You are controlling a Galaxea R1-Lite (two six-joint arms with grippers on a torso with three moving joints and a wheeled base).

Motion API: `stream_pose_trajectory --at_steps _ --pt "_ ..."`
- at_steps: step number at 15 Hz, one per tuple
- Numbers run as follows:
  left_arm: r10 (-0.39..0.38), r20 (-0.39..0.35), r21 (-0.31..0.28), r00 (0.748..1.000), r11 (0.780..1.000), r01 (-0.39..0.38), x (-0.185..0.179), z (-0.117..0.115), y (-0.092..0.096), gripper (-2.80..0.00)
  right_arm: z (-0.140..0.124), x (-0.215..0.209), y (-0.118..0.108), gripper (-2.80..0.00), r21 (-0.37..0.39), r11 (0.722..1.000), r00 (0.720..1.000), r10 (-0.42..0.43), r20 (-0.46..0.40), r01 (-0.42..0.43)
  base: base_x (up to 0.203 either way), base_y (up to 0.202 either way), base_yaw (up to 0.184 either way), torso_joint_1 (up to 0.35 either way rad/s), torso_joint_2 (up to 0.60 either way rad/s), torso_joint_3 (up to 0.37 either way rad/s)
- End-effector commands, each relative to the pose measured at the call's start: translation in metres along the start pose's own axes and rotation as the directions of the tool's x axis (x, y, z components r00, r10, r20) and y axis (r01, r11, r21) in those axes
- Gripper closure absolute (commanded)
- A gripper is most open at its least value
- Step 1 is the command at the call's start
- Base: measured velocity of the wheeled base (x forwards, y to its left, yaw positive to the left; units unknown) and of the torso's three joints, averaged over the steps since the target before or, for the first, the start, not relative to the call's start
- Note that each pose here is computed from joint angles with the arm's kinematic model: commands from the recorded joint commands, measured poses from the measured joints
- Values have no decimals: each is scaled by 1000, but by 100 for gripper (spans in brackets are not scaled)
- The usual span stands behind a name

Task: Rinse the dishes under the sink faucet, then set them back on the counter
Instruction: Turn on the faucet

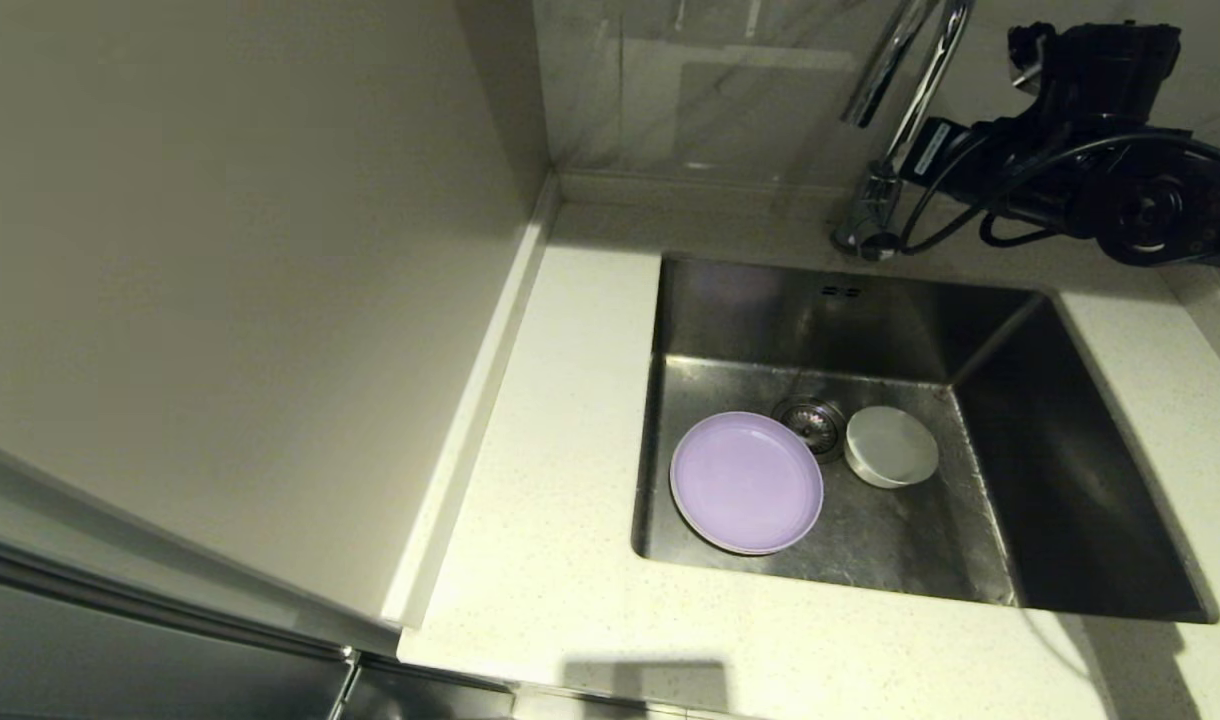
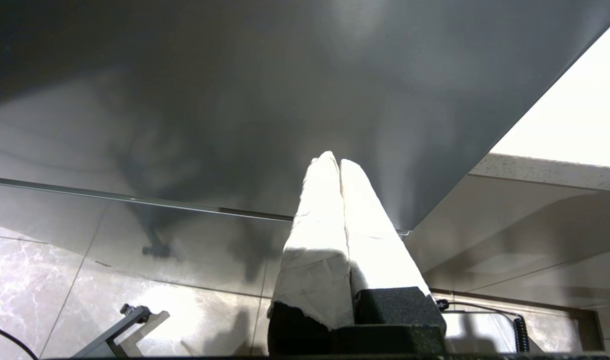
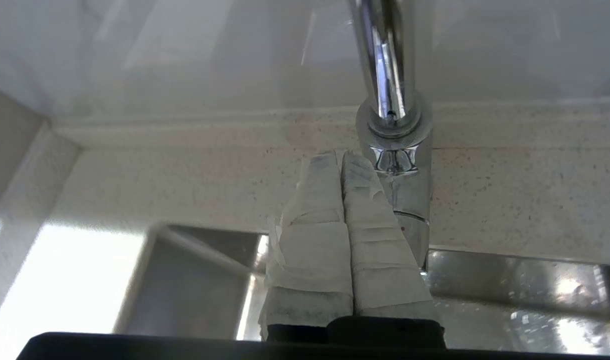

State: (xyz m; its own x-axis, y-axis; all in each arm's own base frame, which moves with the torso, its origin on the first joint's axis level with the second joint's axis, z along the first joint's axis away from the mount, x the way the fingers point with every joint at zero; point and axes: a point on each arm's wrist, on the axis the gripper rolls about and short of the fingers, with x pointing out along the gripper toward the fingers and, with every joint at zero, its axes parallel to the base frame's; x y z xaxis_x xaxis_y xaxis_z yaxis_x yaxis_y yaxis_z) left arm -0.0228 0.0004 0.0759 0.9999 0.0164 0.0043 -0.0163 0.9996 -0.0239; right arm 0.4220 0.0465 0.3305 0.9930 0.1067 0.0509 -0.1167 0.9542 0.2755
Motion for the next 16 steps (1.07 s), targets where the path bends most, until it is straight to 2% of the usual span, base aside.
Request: stream_pose_trajectory --at_steps 1,6,10,12,16 --pt "0 2 -1 1000 1000 0 0 0 0 0 3 -2 -2 0 -22 1000 1000 14 -3 -14 0 0 0 0 0 0" --pt "0 2 -1 1000 1000 0 0 0 0 0 17 -19 -10 0 -60 995 996 74 -56 -77 0 0 0 0 0 0" --pt "0 2 -1 1000 1000 0 0 0 0 0 17 -32 -21 0 -87 992 984 80 -157 -94 0 0 0 0 0 0" --pt "0 2 -1 1000 1000 0 0 0 0 0 19 -30 -21 0 -80 992 987 90 -136 -101 0 0 0 0 0 0" --pt "0 2 -1 1000 1000 0 0 0 0 0 13 -8 -23 0 -73 991 993 114 -29 -116 0 0 0 0 0 0"
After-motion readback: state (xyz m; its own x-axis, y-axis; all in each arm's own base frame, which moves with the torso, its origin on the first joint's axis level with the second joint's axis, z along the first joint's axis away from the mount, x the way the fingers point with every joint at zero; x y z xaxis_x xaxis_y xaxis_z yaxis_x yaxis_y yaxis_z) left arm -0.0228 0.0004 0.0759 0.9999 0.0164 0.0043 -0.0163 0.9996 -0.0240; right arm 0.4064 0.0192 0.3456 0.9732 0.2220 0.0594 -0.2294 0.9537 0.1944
